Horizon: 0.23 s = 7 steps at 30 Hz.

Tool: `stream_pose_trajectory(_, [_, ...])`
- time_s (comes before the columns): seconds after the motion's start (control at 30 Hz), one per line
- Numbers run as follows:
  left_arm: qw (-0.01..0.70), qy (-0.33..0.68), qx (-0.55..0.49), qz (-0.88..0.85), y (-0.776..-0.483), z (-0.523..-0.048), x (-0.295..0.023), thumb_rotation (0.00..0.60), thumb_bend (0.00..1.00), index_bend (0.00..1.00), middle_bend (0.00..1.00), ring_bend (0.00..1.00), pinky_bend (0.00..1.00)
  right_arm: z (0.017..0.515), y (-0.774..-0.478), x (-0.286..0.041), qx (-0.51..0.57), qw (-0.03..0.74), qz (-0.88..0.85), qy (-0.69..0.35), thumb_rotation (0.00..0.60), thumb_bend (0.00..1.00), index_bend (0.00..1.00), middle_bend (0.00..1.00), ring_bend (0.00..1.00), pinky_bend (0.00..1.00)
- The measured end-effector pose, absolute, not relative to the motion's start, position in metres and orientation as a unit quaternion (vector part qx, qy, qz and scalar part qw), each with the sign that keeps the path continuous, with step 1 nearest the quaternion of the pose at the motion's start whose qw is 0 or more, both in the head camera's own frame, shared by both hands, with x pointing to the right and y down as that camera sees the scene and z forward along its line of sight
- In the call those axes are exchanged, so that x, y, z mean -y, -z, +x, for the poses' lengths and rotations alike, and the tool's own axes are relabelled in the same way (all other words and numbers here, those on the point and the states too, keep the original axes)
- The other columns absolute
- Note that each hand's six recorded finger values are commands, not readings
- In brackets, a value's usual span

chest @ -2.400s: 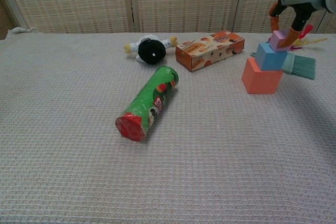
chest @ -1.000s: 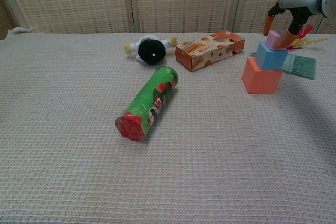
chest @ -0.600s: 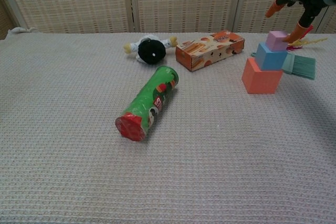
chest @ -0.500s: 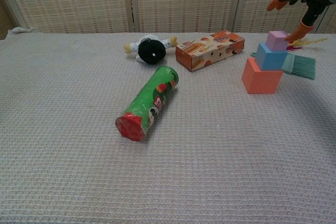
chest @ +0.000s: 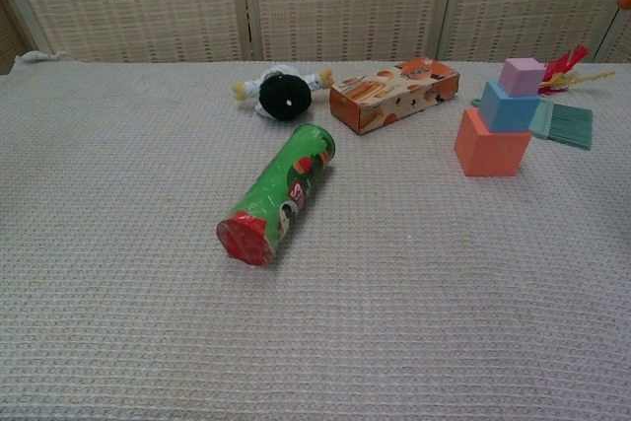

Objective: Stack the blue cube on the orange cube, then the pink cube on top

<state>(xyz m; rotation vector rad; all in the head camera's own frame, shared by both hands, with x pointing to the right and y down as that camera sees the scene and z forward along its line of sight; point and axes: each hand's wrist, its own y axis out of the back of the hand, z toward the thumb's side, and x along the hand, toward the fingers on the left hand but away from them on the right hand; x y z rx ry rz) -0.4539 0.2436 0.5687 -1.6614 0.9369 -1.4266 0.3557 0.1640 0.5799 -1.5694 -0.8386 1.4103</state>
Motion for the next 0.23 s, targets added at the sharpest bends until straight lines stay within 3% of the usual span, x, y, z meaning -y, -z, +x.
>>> stream_pose_trajectory(0.1, [0.372,0.556,-0.365,-0.648,-0.569,-0.453,-0.244,0.600,0.45,0.00,0.00,0.00,0.10,0.372,-0.570,-0.216,0.355,0.421,-0.623,-0.556,0.600,0.18,0.00,0.00,0.00,0.00])
stream_pose_trajectory(0.23, [0.373,0.555,-0.364,-0.648,-0.570,-0.452,-0.244,0.600,0.45,0.00,0.00,0.00,0.10,0.371,-0.562,-0.243,0.365,0.413,-0.641,-0.535,0.600,0.18,0.00,0.00,0.00,0.00])
